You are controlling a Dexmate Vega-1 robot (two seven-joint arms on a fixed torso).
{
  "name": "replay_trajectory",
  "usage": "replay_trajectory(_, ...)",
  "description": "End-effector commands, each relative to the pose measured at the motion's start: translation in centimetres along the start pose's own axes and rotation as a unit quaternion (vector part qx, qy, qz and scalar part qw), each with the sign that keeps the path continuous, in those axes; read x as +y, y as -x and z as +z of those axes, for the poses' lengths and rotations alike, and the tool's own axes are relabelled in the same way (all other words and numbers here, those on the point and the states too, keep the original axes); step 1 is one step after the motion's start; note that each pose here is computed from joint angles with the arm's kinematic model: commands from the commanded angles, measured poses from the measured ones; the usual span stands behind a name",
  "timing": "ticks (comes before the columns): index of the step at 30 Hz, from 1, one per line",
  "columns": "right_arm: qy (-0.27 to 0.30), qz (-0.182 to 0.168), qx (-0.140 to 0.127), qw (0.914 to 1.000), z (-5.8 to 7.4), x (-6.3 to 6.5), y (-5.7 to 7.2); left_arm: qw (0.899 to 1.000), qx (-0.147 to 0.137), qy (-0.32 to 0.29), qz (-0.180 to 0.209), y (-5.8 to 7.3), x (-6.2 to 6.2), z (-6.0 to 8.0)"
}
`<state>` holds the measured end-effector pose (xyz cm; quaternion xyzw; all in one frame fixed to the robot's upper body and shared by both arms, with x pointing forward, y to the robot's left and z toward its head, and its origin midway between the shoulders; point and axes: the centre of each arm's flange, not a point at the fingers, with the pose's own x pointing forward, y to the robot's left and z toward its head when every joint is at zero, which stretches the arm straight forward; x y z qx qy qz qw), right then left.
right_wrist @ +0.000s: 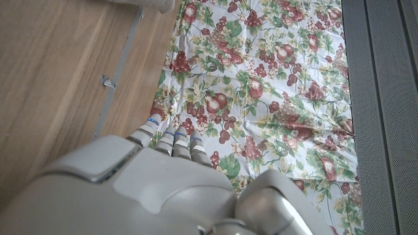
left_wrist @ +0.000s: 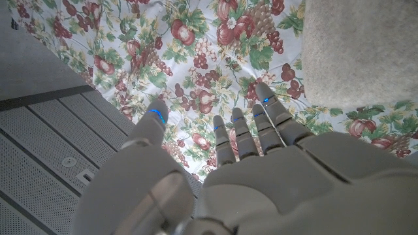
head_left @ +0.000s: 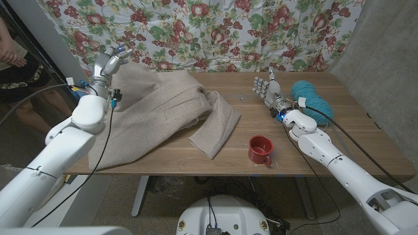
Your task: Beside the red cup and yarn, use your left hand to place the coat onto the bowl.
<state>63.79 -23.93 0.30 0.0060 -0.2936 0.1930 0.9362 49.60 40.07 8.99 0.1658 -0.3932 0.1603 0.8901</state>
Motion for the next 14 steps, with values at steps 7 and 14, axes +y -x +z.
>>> replay_trajectory(7,-0.005,-0.006,-0.002,1.0,-0.2,-1.1,0.5,0.993,-0.016,0.099,-0.055,-1.2,-3.6,-0.7)
replay_trajectory(14,-0.004,-0.007,-0.002,1.0,-0.2,-1.7,0.4,0.991,-0.011,0.115,-0.069,-1.6,-4.9,-1.2)
